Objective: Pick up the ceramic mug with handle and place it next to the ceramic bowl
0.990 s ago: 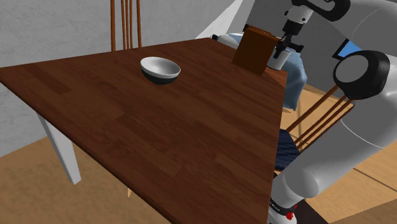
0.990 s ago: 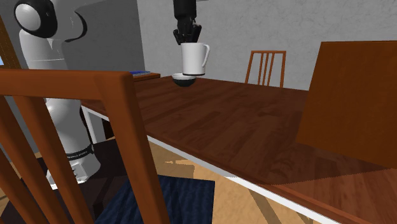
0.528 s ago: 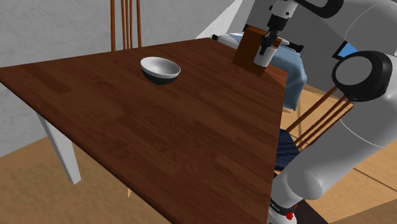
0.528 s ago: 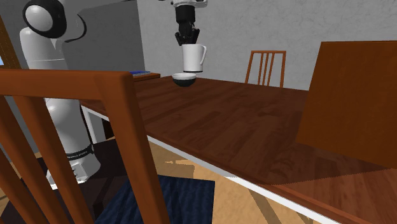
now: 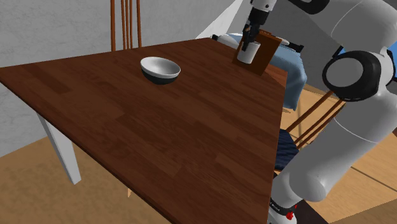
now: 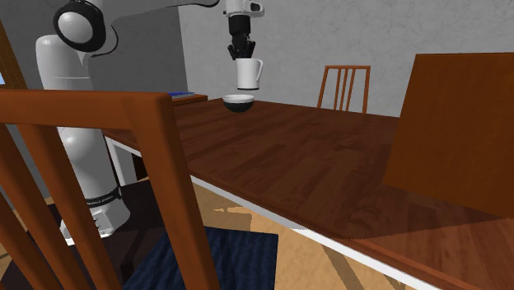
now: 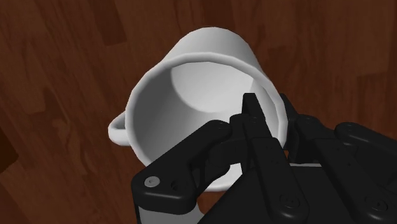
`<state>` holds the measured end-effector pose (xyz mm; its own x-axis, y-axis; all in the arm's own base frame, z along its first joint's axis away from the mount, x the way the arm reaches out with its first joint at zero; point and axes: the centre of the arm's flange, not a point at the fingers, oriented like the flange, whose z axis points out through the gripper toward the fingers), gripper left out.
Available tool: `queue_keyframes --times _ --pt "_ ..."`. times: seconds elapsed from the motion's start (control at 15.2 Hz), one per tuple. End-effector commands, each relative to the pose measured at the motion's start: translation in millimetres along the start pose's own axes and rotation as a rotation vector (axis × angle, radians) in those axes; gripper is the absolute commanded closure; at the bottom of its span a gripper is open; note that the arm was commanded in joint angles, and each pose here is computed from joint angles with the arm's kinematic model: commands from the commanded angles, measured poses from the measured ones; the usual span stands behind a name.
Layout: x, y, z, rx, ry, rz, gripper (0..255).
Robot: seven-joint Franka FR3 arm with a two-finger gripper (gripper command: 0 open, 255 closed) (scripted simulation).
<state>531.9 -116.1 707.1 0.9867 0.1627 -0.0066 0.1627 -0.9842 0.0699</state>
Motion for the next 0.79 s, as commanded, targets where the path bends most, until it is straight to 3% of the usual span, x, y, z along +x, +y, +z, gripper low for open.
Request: queue_keyframes --times 0.0,0.53,0.73 --pt "15.6 -22.7 -5.3 0.0 0.001 0.002 255" --pt "77.9 -107.7 -12.2 0.0 0.001 0.002 255" --pt "80.0 -111.2 -1.9 0.0 0.001 0.002 255"
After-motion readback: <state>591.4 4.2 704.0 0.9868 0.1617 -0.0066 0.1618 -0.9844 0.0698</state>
